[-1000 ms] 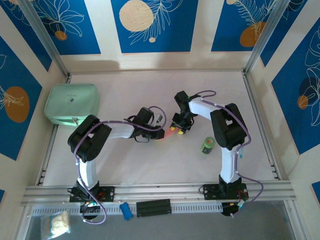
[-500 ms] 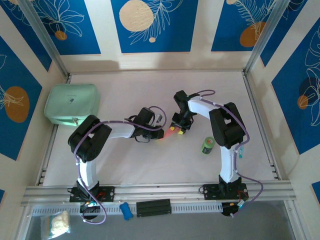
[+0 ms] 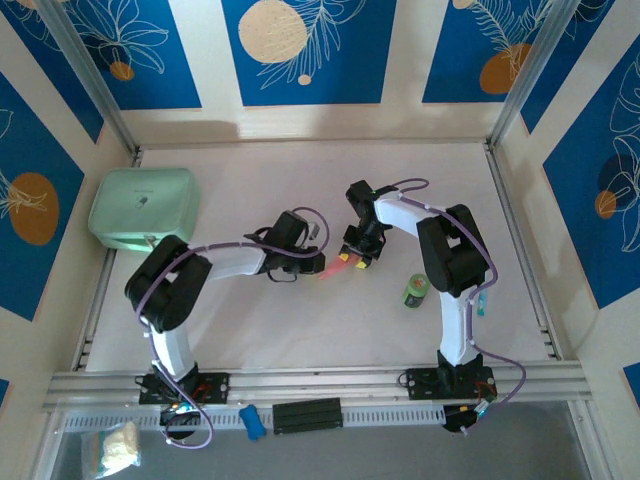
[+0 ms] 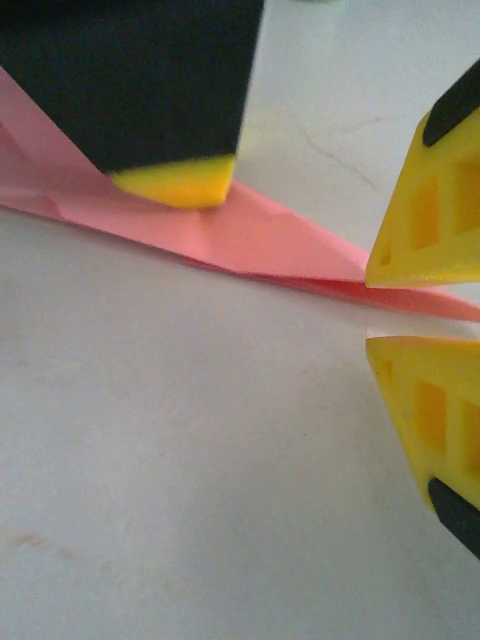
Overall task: Fold a paper plane with a square sheet of paper (pick it up from the middle)
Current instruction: Fold the wing for the fifth time at the center of the table.
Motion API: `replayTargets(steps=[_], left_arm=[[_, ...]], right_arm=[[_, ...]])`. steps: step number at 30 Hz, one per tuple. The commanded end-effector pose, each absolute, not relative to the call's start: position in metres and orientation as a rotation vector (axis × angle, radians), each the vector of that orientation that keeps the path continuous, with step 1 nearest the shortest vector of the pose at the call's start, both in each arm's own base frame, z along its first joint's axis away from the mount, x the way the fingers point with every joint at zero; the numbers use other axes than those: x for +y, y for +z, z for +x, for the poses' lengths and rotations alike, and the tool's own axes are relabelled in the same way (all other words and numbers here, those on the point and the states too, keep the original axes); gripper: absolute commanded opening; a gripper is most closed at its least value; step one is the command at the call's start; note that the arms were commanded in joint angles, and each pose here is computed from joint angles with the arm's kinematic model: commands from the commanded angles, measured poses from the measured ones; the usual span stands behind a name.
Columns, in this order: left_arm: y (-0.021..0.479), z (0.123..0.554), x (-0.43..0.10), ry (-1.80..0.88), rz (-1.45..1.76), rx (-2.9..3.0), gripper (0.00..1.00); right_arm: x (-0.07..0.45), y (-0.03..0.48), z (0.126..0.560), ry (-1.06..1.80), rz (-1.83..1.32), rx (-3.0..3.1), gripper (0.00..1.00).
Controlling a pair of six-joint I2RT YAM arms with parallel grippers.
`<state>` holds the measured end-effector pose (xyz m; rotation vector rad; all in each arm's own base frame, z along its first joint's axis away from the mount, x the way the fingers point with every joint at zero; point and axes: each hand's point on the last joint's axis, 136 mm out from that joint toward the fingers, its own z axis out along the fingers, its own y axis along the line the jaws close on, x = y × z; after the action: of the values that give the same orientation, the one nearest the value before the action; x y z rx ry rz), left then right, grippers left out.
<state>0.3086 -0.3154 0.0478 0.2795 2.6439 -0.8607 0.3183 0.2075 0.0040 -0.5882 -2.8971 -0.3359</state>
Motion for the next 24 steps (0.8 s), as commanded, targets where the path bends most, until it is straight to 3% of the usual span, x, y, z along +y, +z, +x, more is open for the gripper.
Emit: replayTargets(steps=[1,7,11,24], left_arm=[[0.076,0.313,-0.308,-0.856,0.217,2.579,0.21],[0.099,0.303,-0.338,-1.119,0.221,2.511,0.18],[0.088,0.3,-0.356,-1.228,0.206,2.527,0.14],[0.048,0.298,-0.366,-1.222,0.181,2.628,0.1]], right_arm=[[0.184,-0.085,0.301,-0.067,-0.549,-2.899,0.37],[0.185,-0.085,0.302,-0.076,-0.552,-2.897,0.37],[0.185,-0.086,0.302,-0.078,-0.555,-2.893,0.37],[0.185,-0.086,0.302,-0.079,-0.558,-2.888,0.37]])
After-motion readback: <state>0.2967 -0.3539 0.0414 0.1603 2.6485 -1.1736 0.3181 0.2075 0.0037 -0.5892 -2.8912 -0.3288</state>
